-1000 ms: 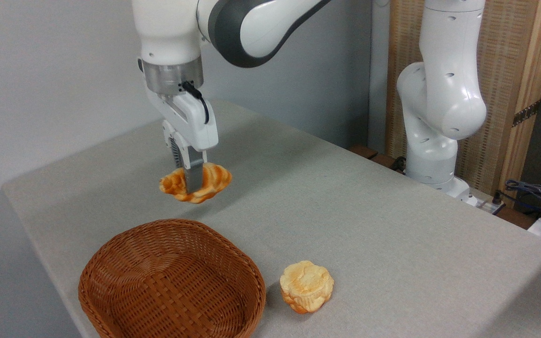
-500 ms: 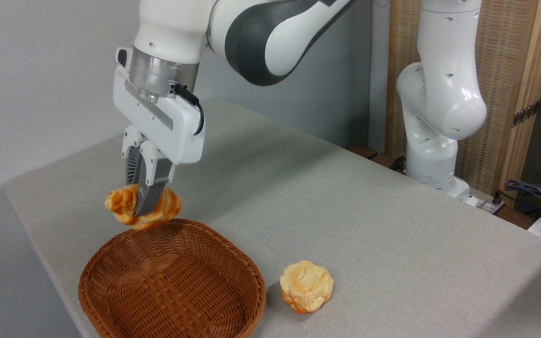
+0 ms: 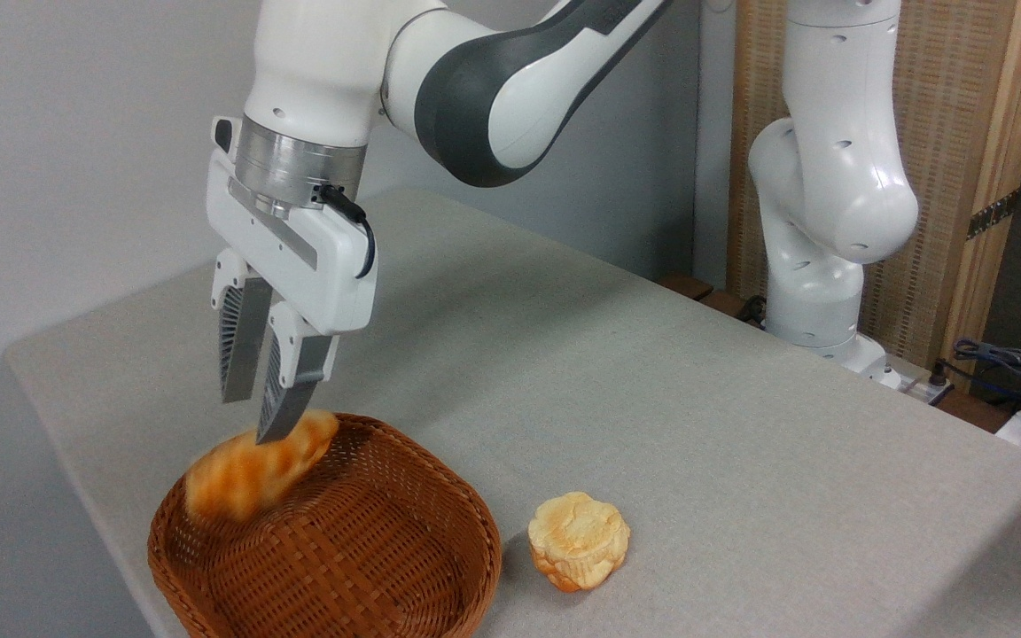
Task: Put bread into the basket
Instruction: 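Open the gripper to release the roll and raise the gripper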
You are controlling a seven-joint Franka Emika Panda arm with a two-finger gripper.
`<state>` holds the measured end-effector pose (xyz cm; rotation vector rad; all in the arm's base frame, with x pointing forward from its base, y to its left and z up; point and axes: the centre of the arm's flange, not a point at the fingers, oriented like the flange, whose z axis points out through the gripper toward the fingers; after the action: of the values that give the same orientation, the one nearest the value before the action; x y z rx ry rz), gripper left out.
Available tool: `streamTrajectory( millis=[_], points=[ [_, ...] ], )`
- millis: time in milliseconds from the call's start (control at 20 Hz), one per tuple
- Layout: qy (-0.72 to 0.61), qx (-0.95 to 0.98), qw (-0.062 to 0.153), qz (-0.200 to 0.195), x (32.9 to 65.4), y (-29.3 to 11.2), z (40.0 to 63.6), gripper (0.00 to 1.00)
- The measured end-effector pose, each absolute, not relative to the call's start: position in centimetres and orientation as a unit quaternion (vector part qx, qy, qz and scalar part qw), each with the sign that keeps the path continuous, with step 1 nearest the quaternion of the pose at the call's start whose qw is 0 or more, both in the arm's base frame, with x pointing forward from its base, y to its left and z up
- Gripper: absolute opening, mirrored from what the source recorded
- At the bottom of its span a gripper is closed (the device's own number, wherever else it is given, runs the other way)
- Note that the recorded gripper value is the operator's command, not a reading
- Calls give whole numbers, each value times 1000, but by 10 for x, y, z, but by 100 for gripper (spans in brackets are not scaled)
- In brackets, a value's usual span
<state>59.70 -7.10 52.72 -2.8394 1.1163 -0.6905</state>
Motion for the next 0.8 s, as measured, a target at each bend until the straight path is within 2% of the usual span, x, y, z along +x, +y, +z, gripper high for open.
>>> streamTrajectory(
  millis=[400, 650, 800],
  points=[
    [336, -915, -2, -222, 594, -70, 535, 100],
    [340, -924, -28, -171, 577, -69, 547, 100],
    [357, -926, -26, -123, 568, -68, 560, 100]
  ],
)
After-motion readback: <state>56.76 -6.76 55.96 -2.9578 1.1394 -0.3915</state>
